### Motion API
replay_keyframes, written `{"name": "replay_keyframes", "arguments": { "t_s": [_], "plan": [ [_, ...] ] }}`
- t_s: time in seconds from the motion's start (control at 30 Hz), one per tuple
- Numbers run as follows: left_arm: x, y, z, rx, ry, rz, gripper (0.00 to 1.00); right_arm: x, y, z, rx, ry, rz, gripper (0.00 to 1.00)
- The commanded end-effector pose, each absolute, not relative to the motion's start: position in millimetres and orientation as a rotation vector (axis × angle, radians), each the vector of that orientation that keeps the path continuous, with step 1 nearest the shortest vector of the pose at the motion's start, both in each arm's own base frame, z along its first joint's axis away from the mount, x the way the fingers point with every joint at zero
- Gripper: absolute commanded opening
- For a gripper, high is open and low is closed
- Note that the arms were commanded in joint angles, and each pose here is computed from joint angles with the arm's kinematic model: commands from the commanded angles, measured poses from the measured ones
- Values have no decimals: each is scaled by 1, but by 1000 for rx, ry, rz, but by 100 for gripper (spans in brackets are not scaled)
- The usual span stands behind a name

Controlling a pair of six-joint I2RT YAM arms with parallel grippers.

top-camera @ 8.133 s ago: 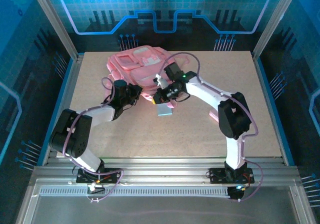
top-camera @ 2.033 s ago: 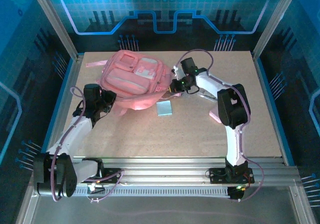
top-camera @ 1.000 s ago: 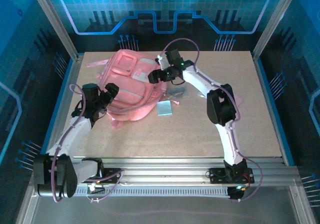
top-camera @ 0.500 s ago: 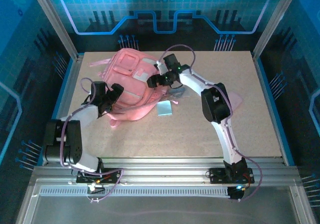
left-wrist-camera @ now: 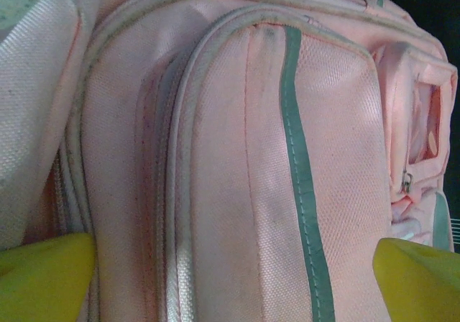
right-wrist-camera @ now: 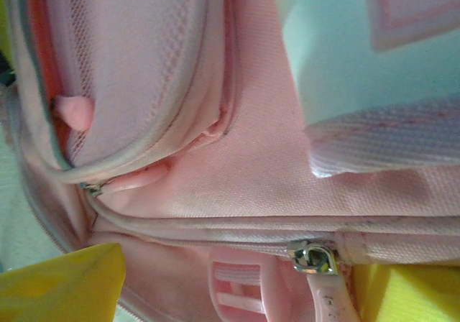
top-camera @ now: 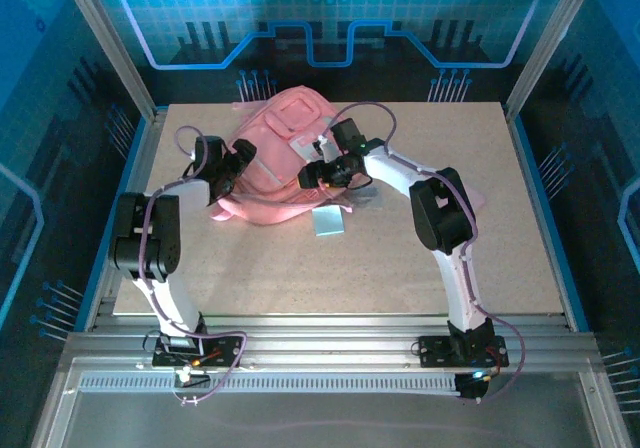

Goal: Pack the student bag

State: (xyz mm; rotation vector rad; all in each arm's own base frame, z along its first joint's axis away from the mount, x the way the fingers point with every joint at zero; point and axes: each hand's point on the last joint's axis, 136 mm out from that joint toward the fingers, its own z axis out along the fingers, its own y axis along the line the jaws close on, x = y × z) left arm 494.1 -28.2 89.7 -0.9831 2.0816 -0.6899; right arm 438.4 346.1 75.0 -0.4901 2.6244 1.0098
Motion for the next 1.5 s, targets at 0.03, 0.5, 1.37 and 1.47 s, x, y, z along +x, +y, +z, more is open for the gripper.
{"name": "replay_keyframes", "arguments": {
  "t_s": [0.03,0.5,1.37,1.47],
  "plan": [
    [492,-67,97,-848,2194,-772,99,399,390,141,-624,2505,1264,80],
    [448,-105,181,-391,2355,-464,96,436,250,128,-142,2578,934,75],
    [434,-231,71,-466,2625,-702,70,503,216,34,360,2618,967,37],
    [433,-232,60,-520,2631,-739,70,501,217,30,365,2622,968,28]
  ]
}}
